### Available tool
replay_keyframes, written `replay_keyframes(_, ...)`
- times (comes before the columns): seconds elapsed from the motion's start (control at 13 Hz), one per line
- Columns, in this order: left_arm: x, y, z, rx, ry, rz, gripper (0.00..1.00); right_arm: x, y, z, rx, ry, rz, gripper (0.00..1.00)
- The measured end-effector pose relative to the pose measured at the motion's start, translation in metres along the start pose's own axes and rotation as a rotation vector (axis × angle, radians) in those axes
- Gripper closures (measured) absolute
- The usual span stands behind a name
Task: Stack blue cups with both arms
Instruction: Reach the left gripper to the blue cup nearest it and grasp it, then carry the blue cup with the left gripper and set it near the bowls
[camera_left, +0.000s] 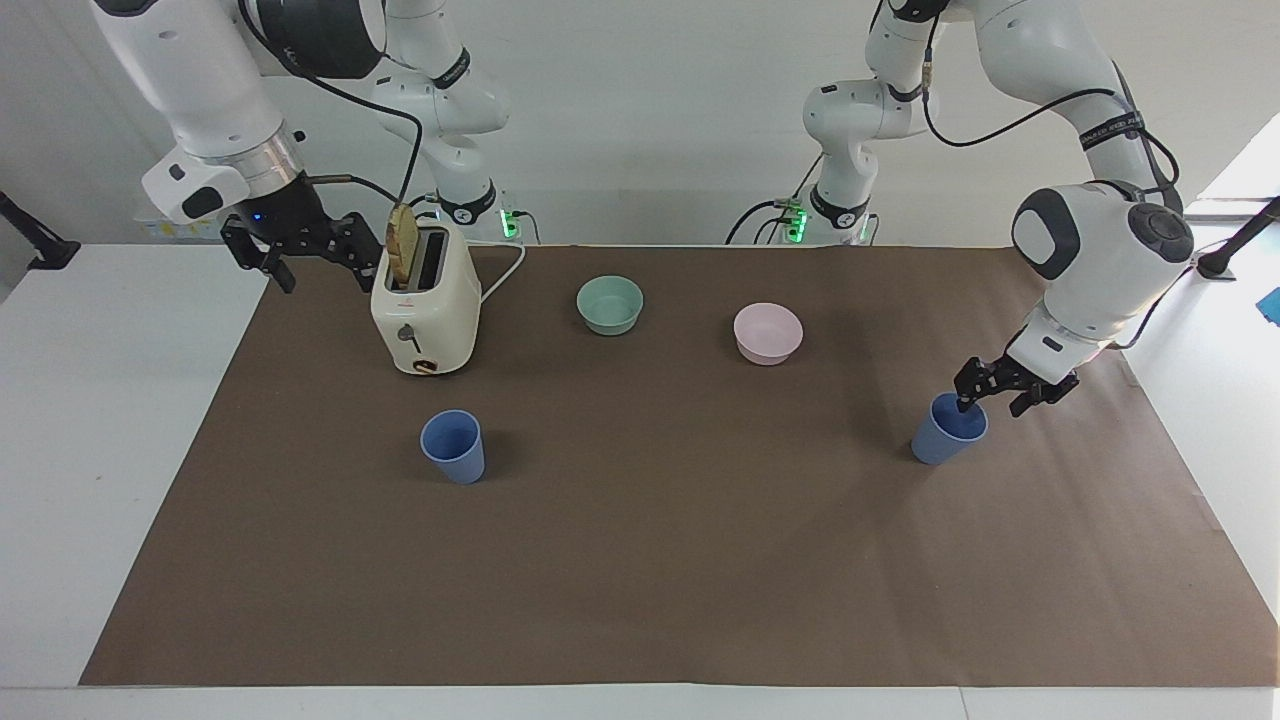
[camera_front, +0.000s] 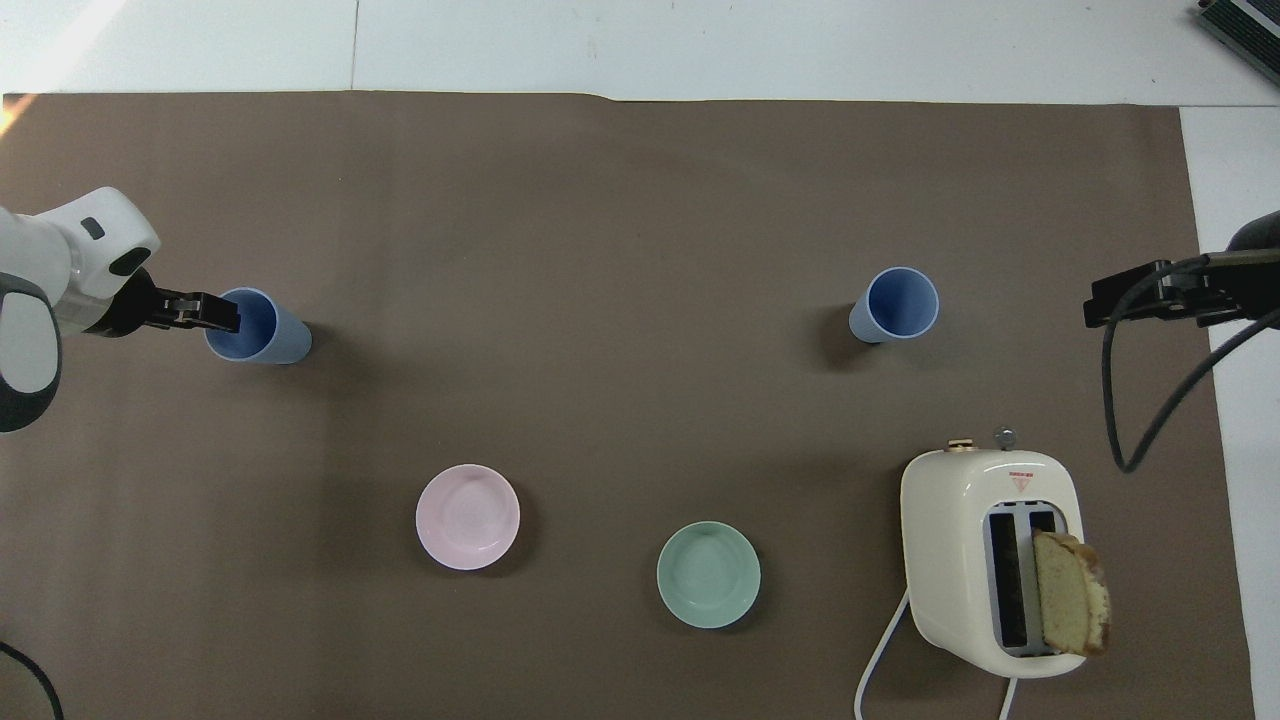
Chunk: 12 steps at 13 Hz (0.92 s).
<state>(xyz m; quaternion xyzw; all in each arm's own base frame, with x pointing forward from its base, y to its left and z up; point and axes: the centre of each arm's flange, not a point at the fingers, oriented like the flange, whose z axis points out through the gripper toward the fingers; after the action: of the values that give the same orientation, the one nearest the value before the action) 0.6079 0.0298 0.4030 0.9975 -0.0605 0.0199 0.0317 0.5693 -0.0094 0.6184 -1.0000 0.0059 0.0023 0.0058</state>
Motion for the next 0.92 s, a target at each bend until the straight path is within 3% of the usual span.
replay_keyframes(0.15, 0.002, -0.001, 0.007, -0.018, 0.003, -0.015, 0.23, 0.000, 0.000, 0.000, 0.000, 0.000, 0.000, 0.00)
replay_keyframes(0.23, 0.001, -0.001, 0.008, -0.027, 0.001, -0.022, 0.30, 0.000, 0.000, 0.000, 0.000, -0.001, 0.000, 0.00)
replay_keyframes(0.38, -0.002, -0.001, 0.014, -0.036, -0.011, -0.027, 0.62, 0.000, 0.000, 0.001, 0.000, -0.001, 0.001, 0.00)
replay_keyframes(0.62, -0.005, 0.001, 0.019, -0.046, -0.020, -0.032, 0.96, 0.000, 0.001, 0.001, 0.000, -0.002, 0.001, 0.00)
replay_keyframes(0.92, 0.000, 0.033, 0.005, -0.055, -0.005, -0.052, 0.96, -0.001, 0.001, 0.000, 0.000, -0.001, 0.001, 0.00)
